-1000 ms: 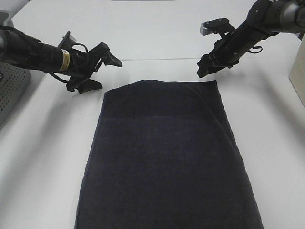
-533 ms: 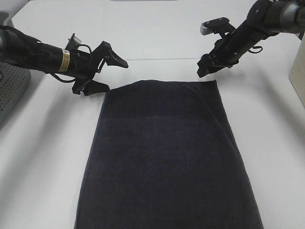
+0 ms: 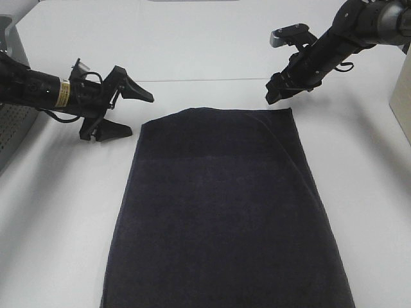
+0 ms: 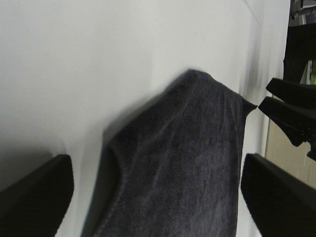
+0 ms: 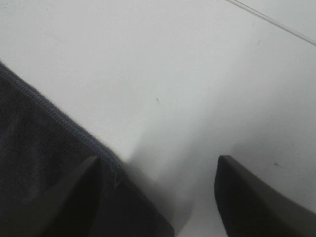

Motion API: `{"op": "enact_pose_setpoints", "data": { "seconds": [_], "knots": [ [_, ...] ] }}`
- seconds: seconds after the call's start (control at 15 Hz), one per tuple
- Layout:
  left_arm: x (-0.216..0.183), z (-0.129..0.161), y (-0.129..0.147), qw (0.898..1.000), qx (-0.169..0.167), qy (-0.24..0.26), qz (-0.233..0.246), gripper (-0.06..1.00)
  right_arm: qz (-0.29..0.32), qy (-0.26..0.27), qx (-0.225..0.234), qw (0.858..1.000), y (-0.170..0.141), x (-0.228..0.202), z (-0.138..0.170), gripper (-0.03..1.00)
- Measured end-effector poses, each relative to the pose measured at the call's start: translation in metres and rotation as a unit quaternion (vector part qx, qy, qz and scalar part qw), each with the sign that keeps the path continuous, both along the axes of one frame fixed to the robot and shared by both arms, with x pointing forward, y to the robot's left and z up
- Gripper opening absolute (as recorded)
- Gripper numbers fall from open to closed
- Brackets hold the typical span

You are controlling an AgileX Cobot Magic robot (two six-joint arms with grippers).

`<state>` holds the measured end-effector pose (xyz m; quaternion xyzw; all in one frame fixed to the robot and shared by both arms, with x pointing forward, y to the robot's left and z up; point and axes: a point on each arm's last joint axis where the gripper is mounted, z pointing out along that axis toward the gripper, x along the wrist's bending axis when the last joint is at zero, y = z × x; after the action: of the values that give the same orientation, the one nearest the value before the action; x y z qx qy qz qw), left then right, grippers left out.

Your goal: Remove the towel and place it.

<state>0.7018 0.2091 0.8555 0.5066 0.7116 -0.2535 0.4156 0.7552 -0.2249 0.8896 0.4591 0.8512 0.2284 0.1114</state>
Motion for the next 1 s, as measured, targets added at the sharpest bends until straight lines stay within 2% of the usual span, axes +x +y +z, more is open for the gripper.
{"op": "enact_pose_setpoints", "data": {
  "seconds": [0.13, 0.27, 0.53, 0.73, 0.93, 1.0],
  "knots": [
    [-0.003, 0.000, -0.025, 1.000, 0.014, -0.011, -0.008, 0.87, 0.000, -0.001, 0.000, 1.000, 0.000, 0.000, 0.000, 0.64],
    [-0.003, 0.001, -0.034, 1.000, 0.026, -0.016, -0.007, 0.87, 0.000, -0.001, 0.000, 1.000, 0.000, 0.000, 0.000, 0.64],
    [-0.001, 0.001, -0.035, 0.999, 0.033, -0.015, 0.008, 0.86, -0.001, -0.001, 0.001, 1.000, 0.000, 0.000, 0.000, 0.64],
    [0.004, 0.000, -0.031, 0.997, 0.058, -0.026, 0.041, 0.85, -0.003, 0.000, 0.007, 1.000, 0.001, 0.000, 0.000, 0.64],
    [0.005, 0.002, -0.037, 0.997, 0.062, -0.034, 0.036, 0.84, -0.007, 0.001, 0.015, 1.000, 0.002, 0.000, 0.001, 0.64],
    [0.003, 0.002, -0.040, 0.998, 0.056, -0.036, 0.020, 0.84, -0.007, 0.001, 0.015, 1.000, 0.002, 0.000, 0.001, 0.64]
  ]
}}
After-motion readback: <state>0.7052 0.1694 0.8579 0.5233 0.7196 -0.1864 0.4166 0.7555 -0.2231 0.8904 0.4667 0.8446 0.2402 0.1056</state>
